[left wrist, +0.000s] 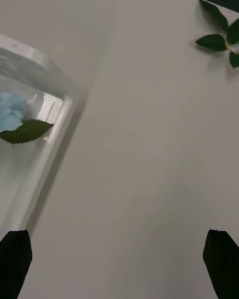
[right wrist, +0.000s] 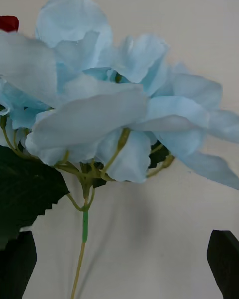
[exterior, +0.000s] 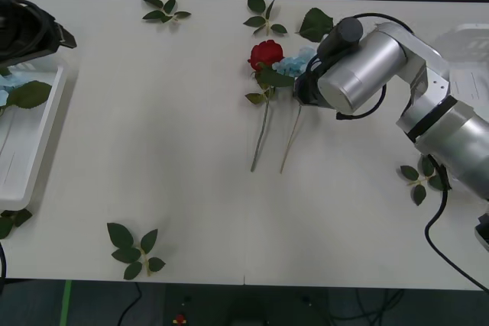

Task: Place the red flowers into the right box and the blue flowers into the left box. If a person shows an open palm, hand one flower to the person first, then continue sorting.

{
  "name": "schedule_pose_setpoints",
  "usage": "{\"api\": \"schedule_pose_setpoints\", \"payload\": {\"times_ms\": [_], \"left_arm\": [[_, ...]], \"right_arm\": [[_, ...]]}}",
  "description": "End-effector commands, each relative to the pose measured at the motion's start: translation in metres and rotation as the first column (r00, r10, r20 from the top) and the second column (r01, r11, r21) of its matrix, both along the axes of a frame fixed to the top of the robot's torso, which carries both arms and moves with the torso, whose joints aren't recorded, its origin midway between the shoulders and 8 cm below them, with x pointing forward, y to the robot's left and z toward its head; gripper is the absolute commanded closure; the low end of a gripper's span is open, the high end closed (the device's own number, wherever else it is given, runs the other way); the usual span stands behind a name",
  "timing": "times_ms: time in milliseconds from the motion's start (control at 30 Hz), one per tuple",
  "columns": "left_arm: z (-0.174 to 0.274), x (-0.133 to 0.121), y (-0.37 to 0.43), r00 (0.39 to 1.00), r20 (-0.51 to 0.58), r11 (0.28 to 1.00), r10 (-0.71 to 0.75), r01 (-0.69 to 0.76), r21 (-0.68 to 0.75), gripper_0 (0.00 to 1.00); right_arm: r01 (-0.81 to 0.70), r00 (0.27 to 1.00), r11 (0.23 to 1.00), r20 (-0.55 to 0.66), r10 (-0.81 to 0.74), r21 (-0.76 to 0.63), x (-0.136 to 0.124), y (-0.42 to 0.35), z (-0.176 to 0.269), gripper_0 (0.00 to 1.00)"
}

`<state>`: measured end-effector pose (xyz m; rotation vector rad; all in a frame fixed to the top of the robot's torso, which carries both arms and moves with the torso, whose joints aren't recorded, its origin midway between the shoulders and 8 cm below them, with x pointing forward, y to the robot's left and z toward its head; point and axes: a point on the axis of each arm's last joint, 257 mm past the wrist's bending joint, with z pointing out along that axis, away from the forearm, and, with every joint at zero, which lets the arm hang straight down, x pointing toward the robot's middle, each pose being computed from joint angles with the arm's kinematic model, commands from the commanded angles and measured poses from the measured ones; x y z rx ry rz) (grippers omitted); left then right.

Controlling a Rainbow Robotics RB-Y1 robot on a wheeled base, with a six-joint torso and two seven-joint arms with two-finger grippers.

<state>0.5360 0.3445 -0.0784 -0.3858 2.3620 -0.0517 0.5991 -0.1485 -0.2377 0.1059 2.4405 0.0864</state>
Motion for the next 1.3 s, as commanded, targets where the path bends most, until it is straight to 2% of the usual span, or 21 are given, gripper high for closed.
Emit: {"api": "schedule_pose_setpoints", "payload": {"times_ms": [33,300,467,833,867,900,967,1300], "left_arm": [[0.049,0.016,-0.045,0.987,0.099,0.992,-0.125,0.122,0.039,0.0],[0.05,0.023,-0.102,0.972,0.148,0.983,-0.18,0.182,-0.003,0.0],[0.042,0.022,-0.12,0.967,0.14,0.976,-0.211,0.217,-0.029,0.0],[0.042,0.022,-0.12,0.967,0.14,0.976,-0.211,0.217,-0.029,0.0],[0.042,0.022,-0.12,0.967,0.14,0.976,-0.211,0.217,-0.029,0.0],[0.042,0.022,-0.12,0.967,0.14,0.976,-0.211,0.217,-0.029,0.0],[0.042,0.022,-0.12,0.967,0.14,0.976,-0.211,0.217,-0.029,0.0],[0.042,0.022,-0.12,0.967,0.14,0.976,-0.211,0.217,-0.029,0.0]], "right_arm": [[0.001,0.998,1.0,0.063,-0.002,0.012,0.021,0.032,0.016,0.0],[0.005,0.997,0.999,0.078,-0.002,-0.047,0.033,0.035,-0.002,0.0],[0.012,0.996,0.998,0.09,-0.007,-0.057,0.038,0.033,-0.01,0.0],[0.007,0.995,0.997,0.104,0.002,-0.082,0.043,0.028,-0.022,0.0],[0.007,0.994,0.997,0.105,0.002,-0.083,0.043,0.028,-0.022,0.1],[0.007,0.994,0.997,0.105,0.002,-0.083,0.043,0.028,-0.022,0.45],[0.01,0.994,0.997,0.105,-0.001,-0.08,0.043,0.028,-0.021,1.0],[0.008,0.993,0.997,0.118,0.001,-0.072,0.046,0.029,-0.017,1.0]]}}
